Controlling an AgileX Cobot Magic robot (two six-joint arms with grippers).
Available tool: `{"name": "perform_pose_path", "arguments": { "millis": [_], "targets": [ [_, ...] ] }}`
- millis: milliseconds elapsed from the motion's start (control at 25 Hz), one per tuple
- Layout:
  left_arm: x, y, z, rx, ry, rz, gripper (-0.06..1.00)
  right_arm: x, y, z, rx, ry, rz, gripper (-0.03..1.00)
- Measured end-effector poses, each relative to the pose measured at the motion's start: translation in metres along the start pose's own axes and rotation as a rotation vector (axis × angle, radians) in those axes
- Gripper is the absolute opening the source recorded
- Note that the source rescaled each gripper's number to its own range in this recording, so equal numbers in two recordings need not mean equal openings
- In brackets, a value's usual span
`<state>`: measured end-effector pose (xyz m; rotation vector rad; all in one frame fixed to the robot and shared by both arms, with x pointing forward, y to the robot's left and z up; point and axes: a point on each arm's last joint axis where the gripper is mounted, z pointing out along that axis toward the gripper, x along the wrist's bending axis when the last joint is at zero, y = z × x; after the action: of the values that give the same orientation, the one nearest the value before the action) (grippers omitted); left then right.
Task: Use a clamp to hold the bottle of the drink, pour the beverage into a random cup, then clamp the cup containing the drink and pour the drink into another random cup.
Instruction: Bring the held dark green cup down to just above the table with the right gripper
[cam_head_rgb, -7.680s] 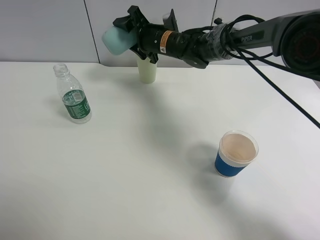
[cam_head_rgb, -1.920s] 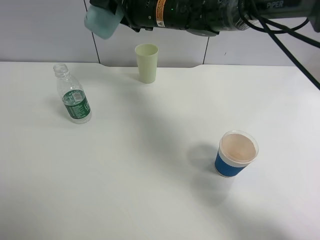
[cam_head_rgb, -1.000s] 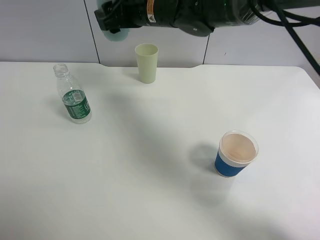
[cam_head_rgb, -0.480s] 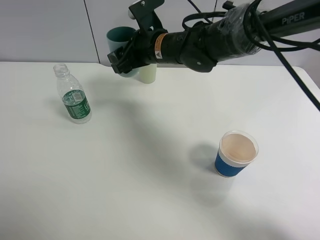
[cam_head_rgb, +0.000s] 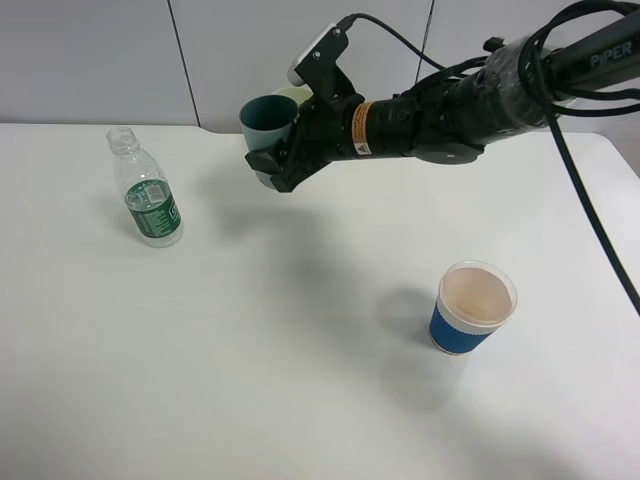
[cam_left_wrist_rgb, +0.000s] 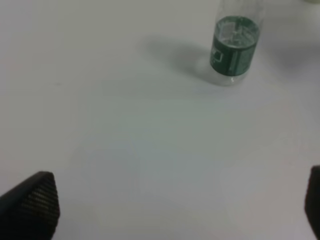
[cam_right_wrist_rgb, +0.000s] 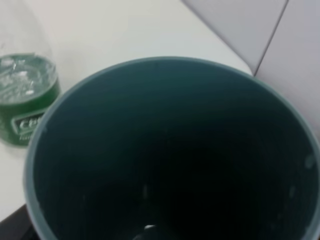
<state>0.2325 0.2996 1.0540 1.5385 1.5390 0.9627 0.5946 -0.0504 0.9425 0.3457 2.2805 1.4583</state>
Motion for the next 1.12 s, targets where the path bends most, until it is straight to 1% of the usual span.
{"name": "perform_pose_path", "arguments": {
  "millis": [120,280,480,600,720,920,1120],
  "targets": [
    [0.0,0.0,0.0,-0.001,0.001,0.0,1.0,-0.004,-0.006,-0.007,-0.008,0.067,-0.02,0.0],
    [0.0,0.0,0.0,-0.001,0.001,0.0,1.0,-0.012,-0.011,-0.016,-0.026,0.122,-0.049,0.0],
    [0.0,0.0,0.0,-0.001,0.001,0.0,1.0,-0.017,-0.037,-0.014,-0.039,0.177,0.015,0.0],
    [0.0,0.0,0.0,-0.001,0.001,0.0,1.0,-0.015,-0.056,-0.009,-0.013,0.203,0.042,0.0],
    [0.0,0.0,0.0,-0.001,0.001,0.0,1.0,-0.014,-0.069,-0.006,0.017,0.212,0.051,0.0],
    [0.0,0.0,0.0,-0.001,0.001,0.0,1.0,-0.016,-0.079,-0.004,0.068,0.187,0.052,0.0],
    [0.0,0.0,0.0,-0.001,0.001,0.0,1.0,-0.016,-0.08,-0.003,0.067,0.187,0.055,0.0]
  ]
}}
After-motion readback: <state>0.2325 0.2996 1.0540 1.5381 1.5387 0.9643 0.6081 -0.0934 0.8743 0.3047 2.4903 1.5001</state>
